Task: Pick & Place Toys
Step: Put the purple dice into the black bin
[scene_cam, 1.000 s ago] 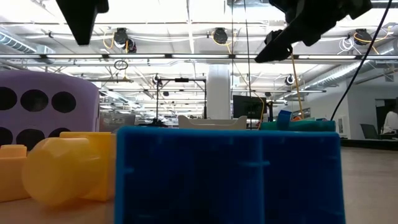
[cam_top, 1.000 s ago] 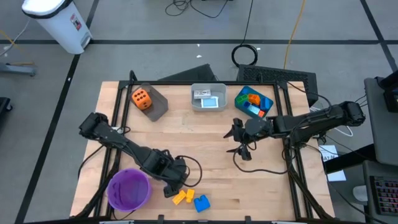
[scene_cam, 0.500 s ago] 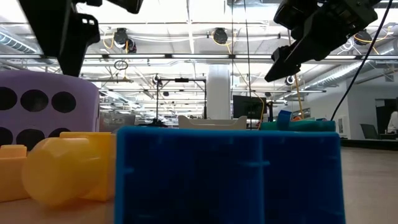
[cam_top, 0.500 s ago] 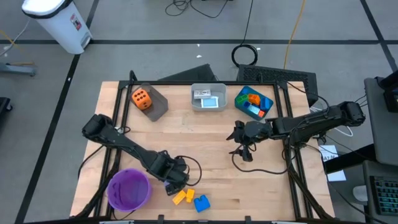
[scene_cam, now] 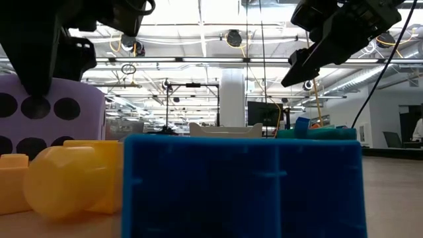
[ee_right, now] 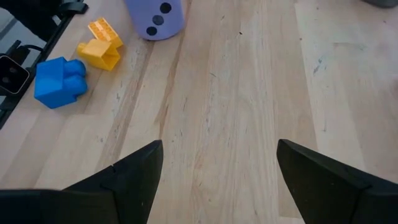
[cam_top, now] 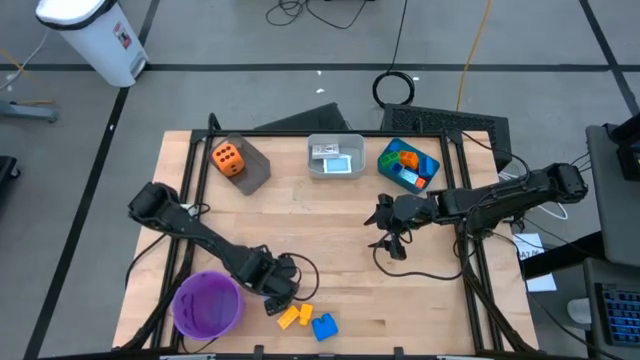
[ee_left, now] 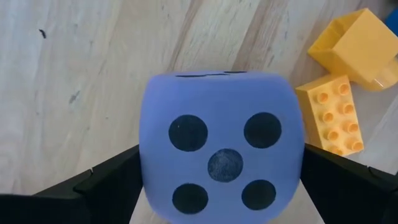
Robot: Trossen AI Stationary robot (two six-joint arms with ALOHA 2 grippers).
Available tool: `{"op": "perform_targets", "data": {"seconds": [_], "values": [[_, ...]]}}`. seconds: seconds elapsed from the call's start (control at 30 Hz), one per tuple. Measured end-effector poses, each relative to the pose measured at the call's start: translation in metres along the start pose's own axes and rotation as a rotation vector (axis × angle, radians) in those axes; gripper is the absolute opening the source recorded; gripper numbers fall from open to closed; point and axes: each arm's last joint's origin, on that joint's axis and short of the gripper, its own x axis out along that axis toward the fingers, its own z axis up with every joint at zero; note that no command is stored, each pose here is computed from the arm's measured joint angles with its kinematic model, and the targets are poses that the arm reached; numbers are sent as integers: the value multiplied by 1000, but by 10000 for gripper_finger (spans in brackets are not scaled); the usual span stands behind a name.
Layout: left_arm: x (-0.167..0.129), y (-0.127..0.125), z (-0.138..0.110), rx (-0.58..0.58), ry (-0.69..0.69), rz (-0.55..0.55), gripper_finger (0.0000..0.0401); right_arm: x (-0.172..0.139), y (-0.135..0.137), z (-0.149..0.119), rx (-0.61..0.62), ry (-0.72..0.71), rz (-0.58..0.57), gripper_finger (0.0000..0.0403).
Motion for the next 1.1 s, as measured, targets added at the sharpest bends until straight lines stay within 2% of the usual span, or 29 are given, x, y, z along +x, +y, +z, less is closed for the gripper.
{"op": "perform_targets", "data": {"seconds": [0.4, 0.6, 0.8, 1.0, 1.1], "values": [[16, 0, 1, 22, -67, -35, 400, 0, -1, 0, 3, -2, -26, 304], [21, 3, 2, -13, -49, -59, 399, 0, -1, 0, 22, -2, -30, 304], [20, 7, 8, -37, -18, -87, 363, 0, -1, 0, 22, -2, -29, 304], [1, 17, 16, -125, -62, -149, 363, 0, -1, 0, 22, -2, -29, 304], [-23, 30, 21, -177, -141, -175, 363, 0, -1, 0, 22, -3, -29, 304]]}}
